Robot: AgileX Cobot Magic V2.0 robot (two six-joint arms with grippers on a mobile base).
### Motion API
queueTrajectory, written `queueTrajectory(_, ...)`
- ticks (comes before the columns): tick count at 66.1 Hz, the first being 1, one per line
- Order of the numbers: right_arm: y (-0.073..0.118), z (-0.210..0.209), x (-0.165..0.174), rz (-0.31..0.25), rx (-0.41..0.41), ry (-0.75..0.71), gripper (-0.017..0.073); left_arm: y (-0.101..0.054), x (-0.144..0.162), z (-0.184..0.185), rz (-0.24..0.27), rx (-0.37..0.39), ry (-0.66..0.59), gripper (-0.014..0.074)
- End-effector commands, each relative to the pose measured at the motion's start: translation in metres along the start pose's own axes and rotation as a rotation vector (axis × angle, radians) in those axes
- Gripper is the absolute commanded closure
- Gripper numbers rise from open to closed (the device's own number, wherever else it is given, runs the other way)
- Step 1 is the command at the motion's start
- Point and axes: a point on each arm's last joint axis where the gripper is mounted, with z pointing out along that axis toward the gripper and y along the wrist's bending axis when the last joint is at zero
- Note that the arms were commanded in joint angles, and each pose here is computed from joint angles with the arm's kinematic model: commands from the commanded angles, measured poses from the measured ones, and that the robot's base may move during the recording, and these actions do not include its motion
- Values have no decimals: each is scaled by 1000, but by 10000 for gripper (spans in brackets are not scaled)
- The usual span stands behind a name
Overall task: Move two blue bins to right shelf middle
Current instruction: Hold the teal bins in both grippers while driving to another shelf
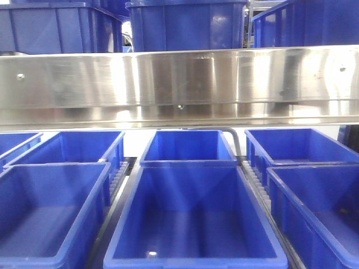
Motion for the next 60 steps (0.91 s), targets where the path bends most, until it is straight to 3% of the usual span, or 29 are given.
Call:
queueTrajectory(1,7,-15,-11,-11,-47,-111,722,-4,-13,-14,16,37,-133,704)
queueTrajectory(60,7,-15,-11,-11,-47,-111,722,-4,-13,-14,16,37,-133,704)
